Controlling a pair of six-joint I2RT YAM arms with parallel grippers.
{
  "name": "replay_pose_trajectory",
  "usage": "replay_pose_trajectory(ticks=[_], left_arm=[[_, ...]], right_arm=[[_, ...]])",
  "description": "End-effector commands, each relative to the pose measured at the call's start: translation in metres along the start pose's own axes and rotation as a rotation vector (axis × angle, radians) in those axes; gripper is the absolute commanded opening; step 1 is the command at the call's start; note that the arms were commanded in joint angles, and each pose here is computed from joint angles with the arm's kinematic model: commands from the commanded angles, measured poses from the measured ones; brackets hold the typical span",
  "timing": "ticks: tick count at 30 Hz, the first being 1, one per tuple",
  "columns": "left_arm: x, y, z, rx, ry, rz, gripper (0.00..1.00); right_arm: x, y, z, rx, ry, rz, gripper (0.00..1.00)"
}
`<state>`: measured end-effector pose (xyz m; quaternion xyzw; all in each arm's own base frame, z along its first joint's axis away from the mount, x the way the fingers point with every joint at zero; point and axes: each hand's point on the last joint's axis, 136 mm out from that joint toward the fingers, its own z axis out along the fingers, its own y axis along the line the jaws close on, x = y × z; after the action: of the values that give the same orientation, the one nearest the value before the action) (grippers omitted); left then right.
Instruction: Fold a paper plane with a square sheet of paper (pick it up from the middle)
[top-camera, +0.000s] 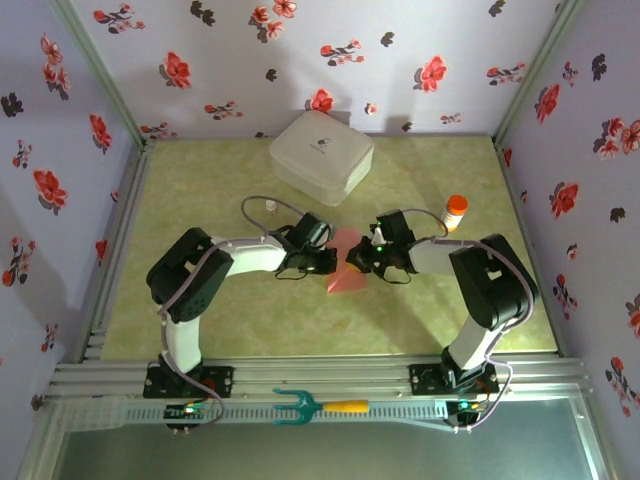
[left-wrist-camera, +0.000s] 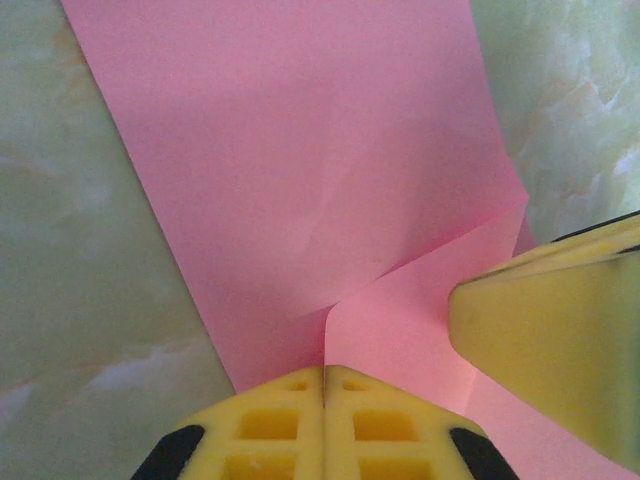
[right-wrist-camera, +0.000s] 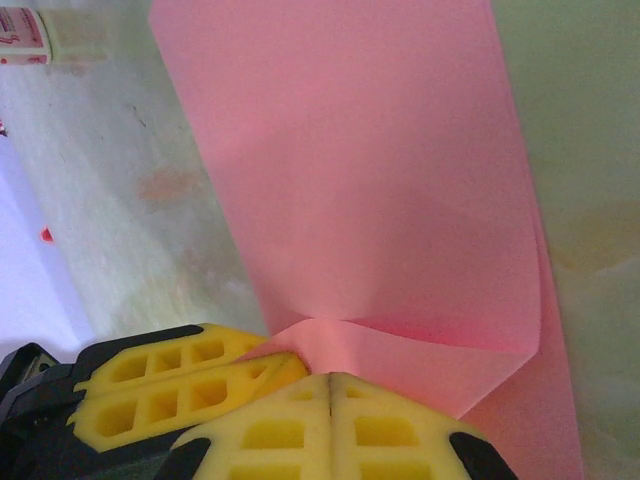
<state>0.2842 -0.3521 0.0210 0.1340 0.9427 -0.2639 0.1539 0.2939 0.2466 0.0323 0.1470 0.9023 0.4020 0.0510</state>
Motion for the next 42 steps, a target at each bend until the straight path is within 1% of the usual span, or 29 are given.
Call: replay_pose_trajectory(ticks=[1,5,7,11,13,14,16,17,20,22,24,26,29,31,35,39,42], left_arm=[[0.017,0.019,0.007,-0.050,0.065,-0.012,0.00],[0.017,0.019,0.007,-0.050,0.064,-0.011,0.00],[0.016,0.018,0.006,-0.046,0.057,-0.009,0.00],[0.010,0.012,0.001,-0.033,0.042,-0.010,0.00],[0.003,0.007,-0.005,-0.021,0.017,-0.017,0.07],[-0.001,0.005,-0.009,-0.015,0.001,-0.028,0.13],[-0.007,0.002,-0.017,-0.009,-0.026,-0.039,0.20],[-0.010,0.001,-0.023,-0.013,-0.039,-0.041,0.26],[-0.016,0.002,-0.038,-0.035,-0.076,-0.052,0.29],[-0.020,0.002,-0.047,-0.045,-0.101,-0.061,0.33],[-0.022,-0.001,-0.054,-0.033,-0.115,-0.059,0.31],[-0.022,-0.010,-0.056,0.009,-0.109,-0.047,0.24],[-0.015,-0.030,-0.052,0.112,-0.041,-0.012,0.14],[-0.009,-0.042,-0.047,0.172,0.014,0.000,0.10],[0.002,-0.053,-0.036,0.226,0.093,0.002,0.08],[0.009,-0.064,-0.028,0.267,0.137,0.019,0.07],[0.017,-0.063,-0.019,0.260,0.181,0.024,0.07]], right_arm=[[0.007,-0.009,0.003,0.017,0.027,0.012,0.00],[0.013,-0.044,0.003,0.148,0.025,0.031,0.00],[0.015,-0.054,0.005,0.165,0.030,0.044,0.00],[0.014,-0.056,0.008,0.170,0.031,0.043,0.00],[0.012,-0.053,0.007,0.167,0.025,0.038,0.00],[0.011,-0.052,0.007,0.166,0.023,0.034,0.00],[0.009,-0.050,0.006,0.168,0.018,0.030,0.00],[0.008,-0.050,0.007,0.168,0.017,0.030,0.00],[0.006,-0.048,0.008,0.164,0.012,0.037,0.00],[0.004,-0.046,0.009,0.157,0.006,0.035,0.00],[0.003,-0.047,0.009,0.162,0.001,0.036,0.00],[0.002,-0.047,0.008,0.164,-0.004,0.040,0.00],[0.001,-0.046,0.007,0.166,-0.014,0.038,0.00],[0.001,-0.047,0.006,0.168,-0.014,0.038,0.00],[0.002,-0.048,0.007,0.168,-0.011,0.042,0.00],[0.002,-0.047,0.007,0.171,-0.011,0.039,0.00],[0.002,-0.048,0.007,0.172,-0.013,0.043,0.00]])
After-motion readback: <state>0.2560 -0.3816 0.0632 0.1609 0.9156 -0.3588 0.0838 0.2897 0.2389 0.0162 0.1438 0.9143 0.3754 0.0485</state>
